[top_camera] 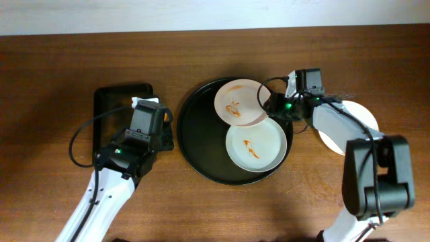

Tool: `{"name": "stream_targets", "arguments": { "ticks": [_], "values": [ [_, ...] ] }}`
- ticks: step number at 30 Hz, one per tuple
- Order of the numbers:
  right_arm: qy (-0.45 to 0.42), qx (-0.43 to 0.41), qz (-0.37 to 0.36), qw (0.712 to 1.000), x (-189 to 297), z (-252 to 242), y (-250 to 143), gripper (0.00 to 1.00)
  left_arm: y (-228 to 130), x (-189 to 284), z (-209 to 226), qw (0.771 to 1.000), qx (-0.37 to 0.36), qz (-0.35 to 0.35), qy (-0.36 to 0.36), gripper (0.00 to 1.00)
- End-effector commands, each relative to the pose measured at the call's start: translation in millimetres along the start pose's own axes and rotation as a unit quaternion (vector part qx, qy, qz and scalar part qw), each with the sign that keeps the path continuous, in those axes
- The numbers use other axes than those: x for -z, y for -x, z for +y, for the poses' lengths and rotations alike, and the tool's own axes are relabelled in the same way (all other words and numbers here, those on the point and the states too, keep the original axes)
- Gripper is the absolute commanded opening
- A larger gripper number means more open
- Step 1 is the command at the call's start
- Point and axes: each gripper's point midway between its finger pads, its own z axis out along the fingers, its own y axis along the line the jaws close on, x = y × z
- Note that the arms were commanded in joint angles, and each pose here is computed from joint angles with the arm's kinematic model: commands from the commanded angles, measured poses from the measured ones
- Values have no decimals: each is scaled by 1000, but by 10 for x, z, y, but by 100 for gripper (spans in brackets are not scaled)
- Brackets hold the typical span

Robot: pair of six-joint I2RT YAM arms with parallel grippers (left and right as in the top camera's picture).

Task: Clean dirty plates on tray and stack at the side
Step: 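Carry the scrubbed plate right and set it on the table, then grasp the rim of the top white plate with the right gripper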

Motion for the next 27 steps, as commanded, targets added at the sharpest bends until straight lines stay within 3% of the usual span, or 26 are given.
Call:
{"name": "stream_targets", "arguments": {
  "ticks": [1, 7, 14, 20, 27],
  "values": [
    [52, -17, 16, 998, -80, 179, -37, 36, 96, 39, -10, 1000, -1, -11, -3, 0],
    [72, -21, 64, 995, -83, 308, -281, 4, 94, 39, -10, 1000, -1, -11, -3, 0],
    [66, -20, 70, 995, 193, 372, -316, 4, 95, 39, -13, 1000, -2, -11, -3, 0],
    [-4, 25, 62, 998, 557, 464, -451, 4, 112, 48, -181, 999, 0, -10, -51, 0],
    [-18, 136, 143, 980, 501, 1066, -1271, 4, 20, 120, -536, 988, -4, 20, -154, 0]
  ]
}}
